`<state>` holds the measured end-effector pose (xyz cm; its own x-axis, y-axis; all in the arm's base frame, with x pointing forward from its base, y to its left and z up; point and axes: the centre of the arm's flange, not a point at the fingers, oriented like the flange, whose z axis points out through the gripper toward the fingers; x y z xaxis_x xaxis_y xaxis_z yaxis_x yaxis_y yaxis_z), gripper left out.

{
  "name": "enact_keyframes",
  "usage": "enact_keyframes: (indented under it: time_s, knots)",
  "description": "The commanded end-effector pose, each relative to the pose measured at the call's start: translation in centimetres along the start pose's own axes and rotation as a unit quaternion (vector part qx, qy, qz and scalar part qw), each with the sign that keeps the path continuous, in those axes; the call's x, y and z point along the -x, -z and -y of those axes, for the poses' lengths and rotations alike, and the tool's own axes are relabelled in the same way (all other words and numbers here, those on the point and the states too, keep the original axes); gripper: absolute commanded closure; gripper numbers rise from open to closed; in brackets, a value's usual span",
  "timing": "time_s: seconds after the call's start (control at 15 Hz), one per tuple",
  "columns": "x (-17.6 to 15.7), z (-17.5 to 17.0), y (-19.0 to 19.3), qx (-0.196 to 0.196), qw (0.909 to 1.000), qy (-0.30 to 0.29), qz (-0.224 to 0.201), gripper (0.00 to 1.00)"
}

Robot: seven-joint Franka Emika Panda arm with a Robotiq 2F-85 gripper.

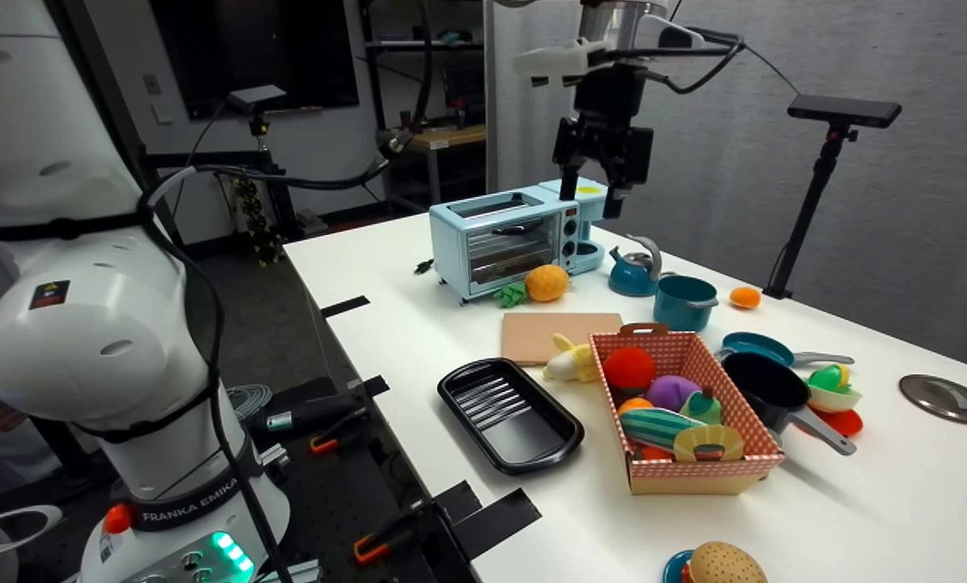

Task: Pick the green object in the basket and put it on the tray

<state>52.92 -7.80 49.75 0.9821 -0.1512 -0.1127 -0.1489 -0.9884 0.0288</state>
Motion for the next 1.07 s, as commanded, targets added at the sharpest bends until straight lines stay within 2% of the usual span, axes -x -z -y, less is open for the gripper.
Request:
enact_keyframes:
  time_s: [0.0,0.53,1.0]
  knots:
    - [-3.1,-1.8,-0.4,0.002,0.9999,-0.001,-0.017,0.0]
    - [-7.2,-3.8,-3.4,0.002,0.9998,0.0,-0.017,0.0]
    - [-10.1,-5.9,-6.5,-0.006,0.9998,-0.017,0.004,0.0]
